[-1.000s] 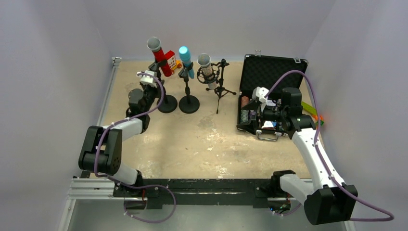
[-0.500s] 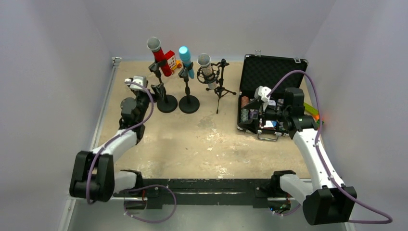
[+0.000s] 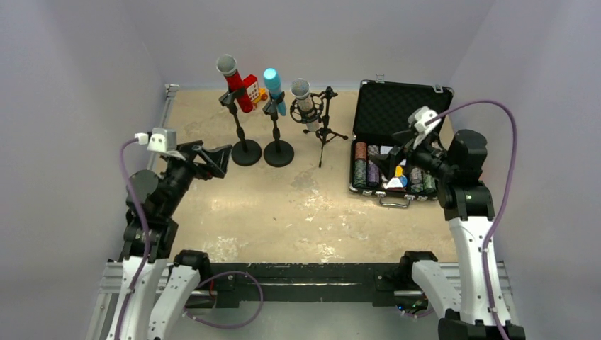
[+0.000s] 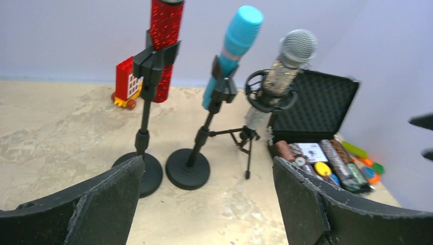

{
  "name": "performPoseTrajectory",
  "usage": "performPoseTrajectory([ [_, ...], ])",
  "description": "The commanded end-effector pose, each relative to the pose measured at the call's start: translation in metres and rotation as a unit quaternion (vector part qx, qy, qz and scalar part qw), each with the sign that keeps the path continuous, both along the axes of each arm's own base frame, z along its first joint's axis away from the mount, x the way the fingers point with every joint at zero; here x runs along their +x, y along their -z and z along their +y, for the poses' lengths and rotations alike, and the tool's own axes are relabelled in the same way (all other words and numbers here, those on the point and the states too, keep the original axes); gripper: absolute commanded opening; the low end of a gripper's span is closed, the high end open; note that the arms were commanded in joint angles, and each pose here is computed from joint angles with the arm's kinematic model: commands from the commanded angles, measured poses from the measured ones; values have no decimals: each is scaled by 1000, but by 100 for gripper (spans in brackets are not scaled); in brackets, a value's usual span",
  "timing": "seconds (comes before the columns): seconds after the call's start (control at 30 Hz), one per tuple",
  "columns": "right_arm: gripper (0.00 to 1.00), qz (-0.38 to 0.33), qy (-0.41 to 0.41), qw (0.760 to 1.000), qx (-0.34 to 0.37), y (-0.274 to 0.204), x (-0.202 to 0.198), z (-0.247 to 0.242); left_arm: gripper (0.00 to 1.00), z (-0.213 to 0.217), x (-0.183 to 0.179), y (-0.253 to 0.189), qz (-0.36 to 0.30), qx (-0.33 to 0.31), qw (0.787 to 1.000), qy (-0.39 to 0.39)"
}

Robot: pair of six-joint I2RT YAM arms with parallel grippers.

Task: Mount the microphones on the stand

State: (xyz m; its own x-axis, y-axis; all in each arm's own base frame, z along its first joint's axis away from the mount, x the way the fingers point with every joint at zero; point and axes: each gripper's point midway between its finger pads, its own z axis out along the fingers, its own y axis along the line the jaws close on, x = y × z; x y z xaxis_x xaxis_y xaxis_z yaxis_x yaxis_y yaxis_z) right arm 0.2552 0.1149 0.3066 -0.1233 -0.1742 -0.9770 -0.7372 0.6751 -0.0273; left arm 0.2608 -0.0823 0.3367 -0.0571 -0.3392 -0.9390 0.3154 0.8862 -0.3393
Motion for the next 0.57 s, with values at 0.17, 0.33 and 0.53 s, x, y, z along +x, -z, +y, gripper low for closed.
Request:
performPoseTrajectory([
  [0.17, 99, -32, 265, 955, 128, -101, -16, -59, 99, -9, -77, -21, 76, -18, 996, 51],
  [0.33, 99, -42, 252, 959, 125, -102, -29, -55, 99, -12, -91, -37, 66, -14, 995, 67],
  [0.53, 98, -44, 241, 961, 125, -103, -30, -51, 99, -17, -101, -43, 54, -22, 995, 86],
])
